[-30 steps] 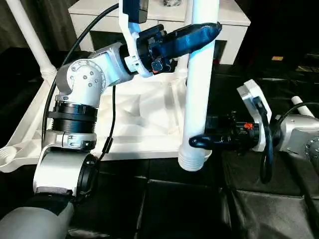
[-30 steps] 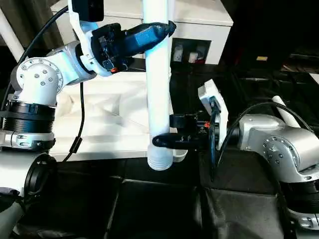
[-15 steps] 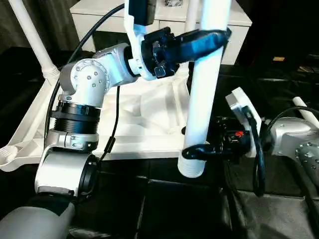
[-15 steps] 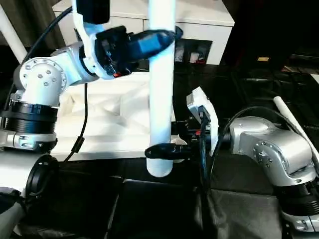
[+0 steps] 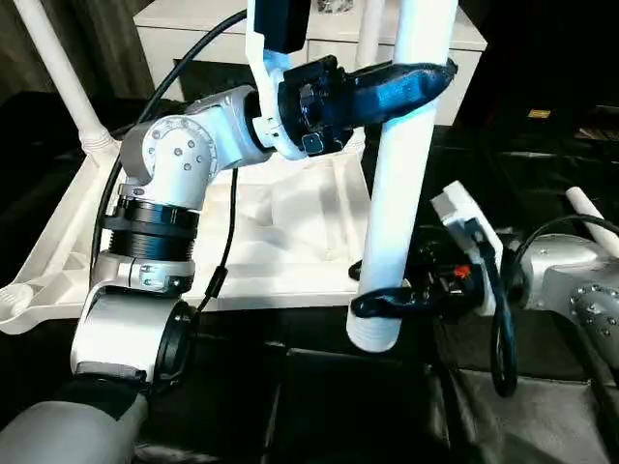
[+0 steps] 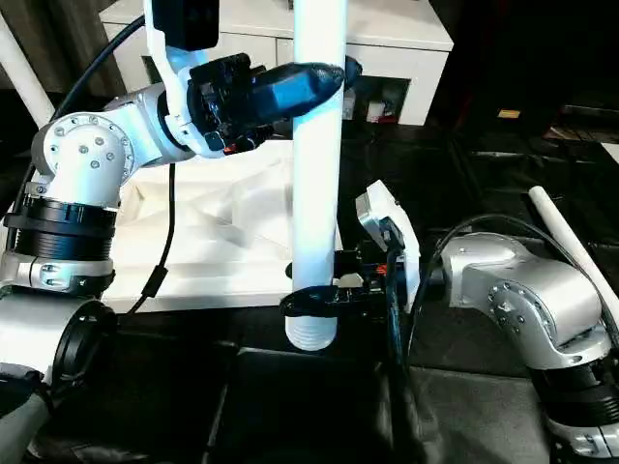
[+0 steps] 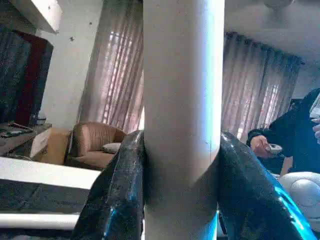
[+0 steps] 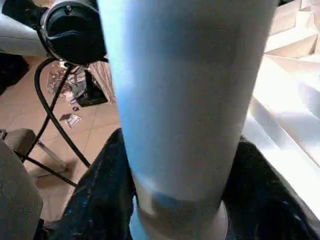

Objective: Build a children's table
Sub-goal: Insert table leg to table base

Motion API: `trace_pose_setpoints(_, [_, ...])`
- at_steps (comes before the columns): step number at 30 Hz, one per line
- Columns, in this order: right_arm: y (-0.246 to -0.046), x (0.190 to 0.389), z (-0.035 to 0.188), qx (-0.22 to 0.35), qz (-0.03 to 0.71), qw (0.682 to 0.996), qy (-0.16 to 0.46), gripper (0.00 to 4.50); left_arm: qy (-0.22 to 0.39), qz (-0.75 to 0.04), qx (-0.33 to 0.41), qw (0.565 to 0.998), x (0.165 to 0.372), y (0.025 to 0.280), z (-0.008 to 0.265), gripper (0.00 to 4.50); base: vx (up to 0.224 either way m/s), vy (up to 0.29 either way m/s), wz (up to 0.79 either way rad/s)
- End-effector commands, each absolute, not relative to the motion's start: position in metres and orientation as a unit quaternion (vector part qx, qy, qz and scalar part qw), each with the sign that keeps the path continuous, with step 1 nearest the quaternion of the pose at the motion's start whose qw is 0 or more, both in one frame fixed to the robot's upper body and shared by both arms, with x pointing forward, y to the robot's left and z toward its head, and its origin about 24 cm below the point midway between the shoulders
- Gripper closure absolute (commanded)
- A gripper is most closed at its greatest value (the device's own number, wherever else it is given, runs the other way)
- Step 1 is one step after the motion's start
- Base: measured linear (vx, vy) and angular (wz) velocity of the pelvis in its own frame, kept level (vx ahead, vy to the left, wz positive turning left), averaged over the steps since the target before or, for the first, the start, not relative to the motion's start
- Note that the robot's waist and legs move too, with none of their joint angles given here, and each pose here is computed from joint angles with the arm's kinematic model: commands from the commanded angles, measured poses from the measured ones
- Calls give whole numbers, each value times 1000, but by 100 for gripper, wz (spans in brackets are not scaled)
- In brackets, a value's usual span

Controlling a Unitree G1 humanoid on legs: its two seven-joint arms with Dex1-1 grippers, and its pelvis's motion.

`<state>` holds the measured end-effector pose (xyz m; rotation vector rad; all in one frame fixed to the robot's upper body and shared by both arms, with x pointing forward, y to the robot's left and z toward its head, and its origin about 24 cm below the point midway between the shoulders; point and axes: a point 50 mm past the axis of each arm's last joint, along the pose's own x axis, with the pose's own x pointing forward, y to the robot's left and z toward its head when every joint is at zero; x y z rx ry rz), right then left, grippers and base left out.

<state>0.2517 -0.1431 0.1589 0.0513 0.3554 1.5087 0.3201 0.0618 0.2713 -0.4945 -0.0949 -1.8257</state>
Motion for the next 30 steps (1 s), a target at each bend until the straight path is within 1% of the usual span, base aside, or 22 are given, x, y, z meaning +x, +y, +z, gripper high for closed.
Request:
trace_pose_setpoints(1, [-142, 248, 156, 13, 689, 705, 169, 250, -50, -791, -194, 579, 318, 58, 281, 283, 0, 0, 0])
trace_pose_setpoints(10, [-141, 249, 157, 18, 685, 709, 164, 261, -54, -793, -186, 578, 317, 58, 281, 283, 0, 0, 0])
trace_pose_setpoints(11, [-141, 249, 157, 18, 685, 711, 162, 261, -50, -785, -179, 591, 319, 58, 280, 283, 0, 0, 0])
trace_pose_setpoints(12, [-141, 250, 157, 17, 683, 713, 159, 261, -45, -766, -175, 617, 323, 58, 278, 283, 0, 0, 0])
trace_pose_setpoints(13, [-141, 251, 158, 16, 682, 715, 157, 261, -39, -763, -188, 617, 323, 59, 277, 248, 0, 0, 0])
trace_pose_setpoints(14, [-141, 251, 158, 16, 682, 715, 157, 261, -39, -763, -188, 617, 323, 59, 277, 227, 0, 0, 0])
trace_pose_setpoints(15, [-141, 251, 160, 18, 680, 718, 150, 262, -31, -770, -194, 607, 322, 59, 276, 213, 0, 0, 0])
trace_pose_setpoints(17, [-141, 251, 162, 20, 676, 723, 141, 262, -27, -772, -193, 606, 321, 60, 275, 205, 0, 0, 0])
trace_pose_setpoints(18, [-141, 251, 162, 21, 674, 725, 138, 262, -26, -772, -193, 605, 321, 60, 275, 179, 0, 0, 0])
trace_pose_setpoints(22, [-143, 250, 166, 22, 667, 735, 123, 262, -26, -764, -209, 610, 323, 63, 273, 164, 0, 0, 0])
trace_pose_setpoints(23, [-144, 250, 167, 22, 665, 737, 120, 262, -26, -762, -211, 611, 324, 64, 273, 152, 0, 0, 0])
trace_pose_setpoints(25, [-148, 245, 178, 34, 657, 747, 93, 262, -22, -755, -226, 615, 327, 69, 270, 127, 0, 0, 0])
trace_pose_setpoints(26, [-148, 245, 178, 34, 657, 747, 93, 262, -22, -755, -226, 615, 327, 69, 270, 122, 0, 0, 0])
trace_pose_setpoints(28, [-154, 239, 184, 40, 649, 756, 78, 262, -21, -749, -245, 615, 327, 73, 268, 106, 0, 0, 0])
trace_pose_setpoints(29, [-156, 237, 184, 41, 643, 761, 76, 262, -23, -744, -251, 618, 328, 75, 268, 92, 0, 0, 0])
trace_pose_setpoints(30, [-161, 238, 184, 41, 629, 773, 75, 262, -28, -718, -257, 646, 333, 76, 267, 83, 0, 0, 0])
